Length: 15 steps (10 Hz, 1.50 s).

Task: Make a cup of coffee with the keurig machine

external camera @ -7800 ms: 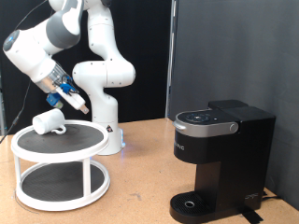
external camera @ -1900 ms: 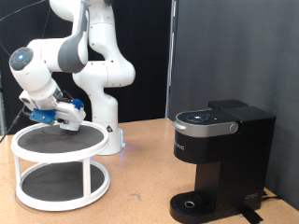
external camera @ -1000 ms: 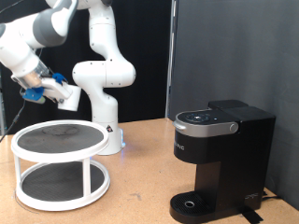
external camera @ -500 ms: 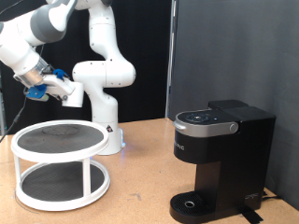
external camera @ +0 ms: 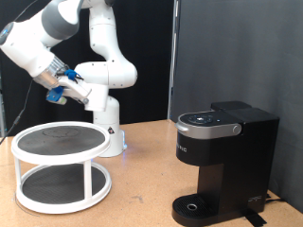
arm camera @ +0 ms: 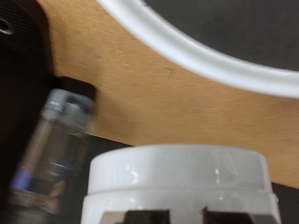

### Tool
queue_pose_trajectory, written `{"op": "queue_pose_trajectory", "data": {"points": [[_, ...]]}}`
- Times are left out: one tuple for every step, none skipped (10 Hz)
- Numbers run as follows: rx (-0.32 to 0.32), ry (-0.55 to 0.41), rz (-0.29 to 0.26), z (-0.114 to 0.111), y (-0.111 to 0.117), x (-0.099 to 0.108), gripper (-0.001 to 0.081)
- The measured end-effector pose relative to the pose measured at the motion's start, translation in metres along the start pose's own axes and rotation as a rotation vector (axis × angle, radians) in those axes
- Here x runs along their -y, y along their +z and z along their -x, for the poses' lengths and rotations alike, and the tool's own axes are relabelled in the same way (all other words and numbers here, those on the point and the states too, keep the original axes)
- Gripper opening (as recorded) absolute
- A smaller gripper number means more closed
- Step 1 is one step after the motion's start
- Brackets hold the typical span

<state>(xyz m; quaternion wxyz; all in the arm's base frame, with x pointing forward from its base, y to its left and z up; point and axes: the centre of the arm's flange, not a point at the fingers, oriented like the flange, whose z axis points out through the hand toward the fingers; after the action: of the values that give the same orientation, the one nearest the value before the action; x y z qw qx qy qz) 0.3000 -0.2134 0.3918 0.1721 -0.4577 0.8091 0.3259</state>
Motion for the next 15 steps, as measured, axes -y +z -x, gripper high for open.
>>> {"op": "queue_pose_trajectory", "data": {"points": [[-0.006, 0.044, -0.031, 0.011, 0.005, 0.008, 0.0001], [-0.025, 0.080, -0.048, 0.017, 0.010, 0.015, 0.0001], [-0.022, 0.064, -0.042, 0.016, 0.010, 0.015, 0.0001], [0.024, 0.088, -0.083, 0.017, 0.009, 0.018, 0.0001], [0.077, 0.126, -0.129, 0.020, 0.011, 0.022, 0.0001], [0.133, 0.157, -0.192, 0.024, 0.012, 0.026, 0.0001], [0.186, 0.197, -0.259, 0.030, 0.015, 0.030, 0.0001], [0.228, 0.237, -0.312, 0.037, 0.020, 0.031, 0.0001], [0.255, 0.273, -0.357, 0.046, 0.027, 0.032, 0.0001], [0.267, 0.303, -0.383, 0.057, 0.037, 0.031, 0.0001], [0.264, 0.320, -0.377, 0.069, 0.049, 0.029, 0.0001], [0.261, 0.327, -0.356, 0.079, 0.061, 0.026, 0.0001], [0.258, 0.322, -0.338, 0.088, 0.072, 0.023, 0.0001], [0.254, 0.315, -0.324, 0.093, 0.081, 0.020, 0.0001], [0.247, 0.309, -0.313, 0.094, 0.088, 0.016, 0.0001]]}}
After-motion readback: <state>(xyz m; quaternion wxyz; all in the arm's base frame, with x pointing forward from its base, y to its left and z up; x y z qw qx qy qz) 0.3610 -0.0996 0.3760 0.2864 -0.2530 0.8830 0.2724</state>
